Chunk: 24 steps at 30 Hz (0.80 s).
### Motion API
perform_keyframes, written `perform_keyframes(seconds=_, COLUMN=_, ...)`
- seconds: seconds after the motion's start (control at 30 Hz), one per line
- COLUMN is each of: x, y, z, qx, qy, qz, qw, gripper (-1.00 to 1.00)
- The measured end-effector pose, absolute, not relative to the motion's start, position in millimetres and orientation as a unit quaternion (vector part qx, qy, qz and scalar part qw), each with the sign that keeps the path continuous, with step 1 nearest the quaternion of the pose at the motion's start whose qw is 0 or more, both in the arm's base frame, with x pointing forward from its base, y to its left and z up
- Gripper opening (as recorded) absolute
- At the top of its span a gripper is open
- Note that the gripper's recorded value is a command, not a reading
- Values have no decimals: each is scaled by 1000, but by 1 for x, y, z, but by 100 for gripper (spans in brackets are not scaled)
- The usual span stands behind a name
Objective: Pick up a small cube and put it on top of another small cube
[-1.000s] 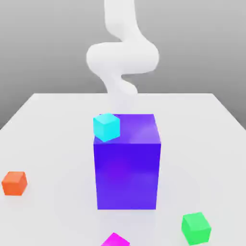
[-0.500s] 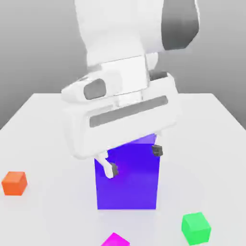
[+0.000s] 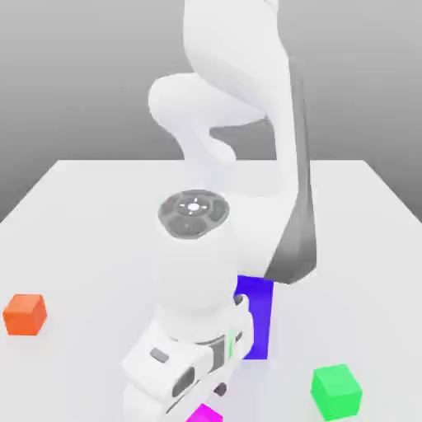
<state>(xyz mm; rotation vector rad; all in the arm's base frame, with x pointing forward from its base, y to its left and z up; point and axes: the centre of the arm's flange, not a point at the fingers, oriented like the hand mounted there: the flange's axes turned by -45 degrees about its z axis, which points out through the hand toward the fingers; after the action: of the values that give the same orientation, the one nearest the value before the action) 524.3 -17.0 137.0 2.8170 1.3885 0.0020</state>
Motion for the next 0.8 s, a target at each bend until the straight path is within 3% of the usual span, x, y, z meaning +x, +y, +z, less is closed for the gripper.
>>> perform_keyframes(seconds=0.2, x=524, y=-17, z=134, qx=897, qy=442, qz=0, qw=0, gripper=-100)
perform_keyframes(seconds=0.33, x=524, y=-16, z=183, qx=897, qy=443, qz=-1, qw=-1, gripper=-100)
perform_keyframes(seconds=0.53, x=502, y=84, z=211, qx=874, qy=486, qz=-7, qw=-15, gripper=-100)
perform_keyframes(seconds=0.7, x=469, y=166, z=236, qx=849, qy=528, qz=-2, qw=-4, gripper=-100)
perform_keyframes(seconds=0.8, x=464, y=179, z=209, qx=845, qy=535, qz=-1, qw=-1, gripper=-100)
